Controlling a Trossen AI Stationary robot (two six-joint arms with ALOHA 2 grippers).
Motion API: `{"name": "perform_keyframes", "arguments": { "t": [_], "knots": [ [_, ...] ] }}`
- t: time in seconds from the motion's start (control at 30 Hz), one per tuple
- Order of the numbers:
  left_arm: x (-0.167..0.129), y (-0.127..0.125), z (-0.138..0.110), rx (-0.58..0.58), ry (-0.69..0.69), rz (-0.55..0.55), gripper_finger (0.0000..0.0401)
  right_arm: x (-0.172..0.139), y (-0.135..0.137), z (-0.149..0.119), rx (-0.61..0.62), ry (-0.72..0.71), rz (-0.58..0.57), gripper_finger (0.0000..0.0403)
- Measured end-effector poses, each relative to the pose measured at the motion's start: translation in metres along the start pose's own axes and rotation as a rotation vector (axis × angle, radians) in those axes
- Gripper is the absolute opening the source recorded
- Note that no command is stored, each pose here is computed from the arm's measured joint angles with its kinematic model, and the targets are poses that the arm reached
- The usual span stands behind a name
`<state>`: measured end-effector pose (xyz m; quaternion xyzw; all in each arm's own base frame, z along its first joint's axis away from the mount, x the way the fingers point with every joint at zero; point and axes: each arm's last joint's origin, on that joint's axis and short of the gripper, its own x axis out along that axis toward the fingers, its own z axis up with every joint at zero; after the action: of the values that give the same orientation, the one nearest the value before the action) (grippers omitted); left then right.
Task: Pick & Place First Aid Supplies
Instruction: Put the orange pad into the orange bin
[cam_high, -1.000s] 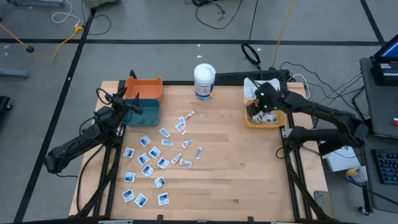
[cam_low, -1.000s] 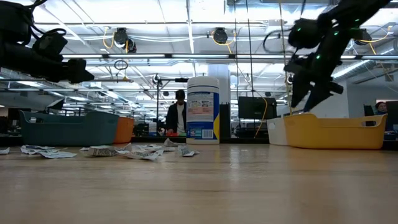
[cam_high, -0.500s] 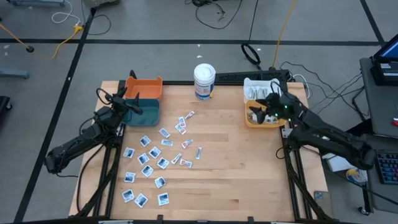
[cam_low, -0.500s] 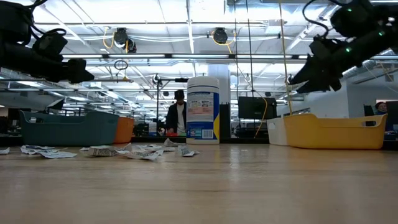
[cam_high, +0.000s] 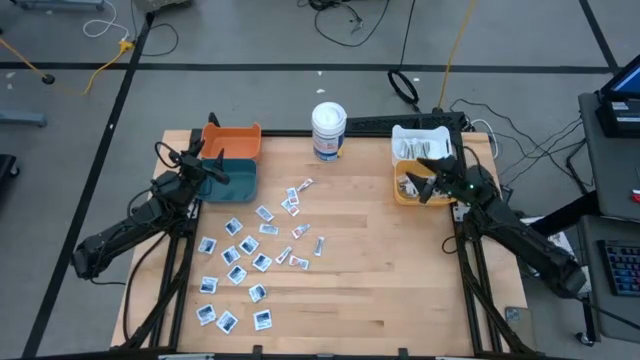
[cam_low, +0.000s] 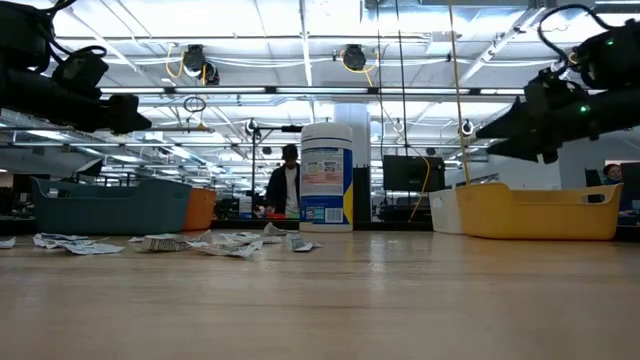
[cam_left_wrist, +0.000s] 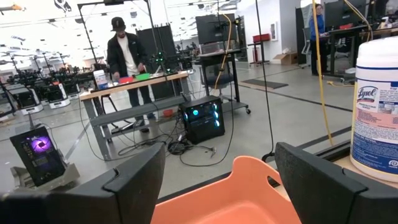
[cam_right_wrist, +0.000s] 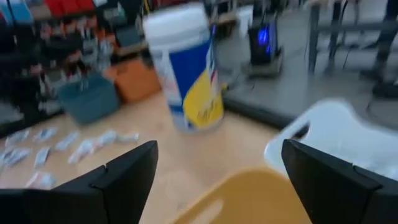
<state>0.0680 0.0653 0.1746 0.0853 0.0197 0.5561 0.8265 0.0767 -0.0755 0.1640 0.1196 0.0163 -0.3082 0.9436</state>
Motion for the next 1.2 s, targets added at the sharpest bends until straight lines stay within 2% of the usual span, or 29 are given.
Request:
{"name": "perform_keyframes", "arguments": {
  "t": [0.13, 0.3, 0.57, 0.67, 1.2],
  "knots": [
    [0.000, 0.000, 0.000, 0.000, 0.000, 0.000, 0.0308, -0.004, -0.001, 0.009, -0.026, -0.133, -0.010, 0.0340],
    [0.000, 0.000, 0.000, 0.000, 0.000, 0.000, 0.0308, -0.008, -0.003, 0.010, -0.034, -0.169, -0.040, 0.0338],
    [0.000, 0.000, 0.000, 0.000, 0.000, 0.000, 0.0308, -0.015, -0.008, 0.013, -0.032, -0.235, -0.168, 0.0337],
    [0.000, 0.000, 0.000, 0.000, 0.000, 0.000, 0.0308, -0.015, -0.008, 0.013, -0.029, -0.240, -0.196, 0.0337],
    [0.000, 0.000, 0.000, 0.000, 0.000, 0.000, 0.0308, -0.014, -0.009, 0.012, -0.025, -0.227, -0.194, 0.0337]
  ]
}}
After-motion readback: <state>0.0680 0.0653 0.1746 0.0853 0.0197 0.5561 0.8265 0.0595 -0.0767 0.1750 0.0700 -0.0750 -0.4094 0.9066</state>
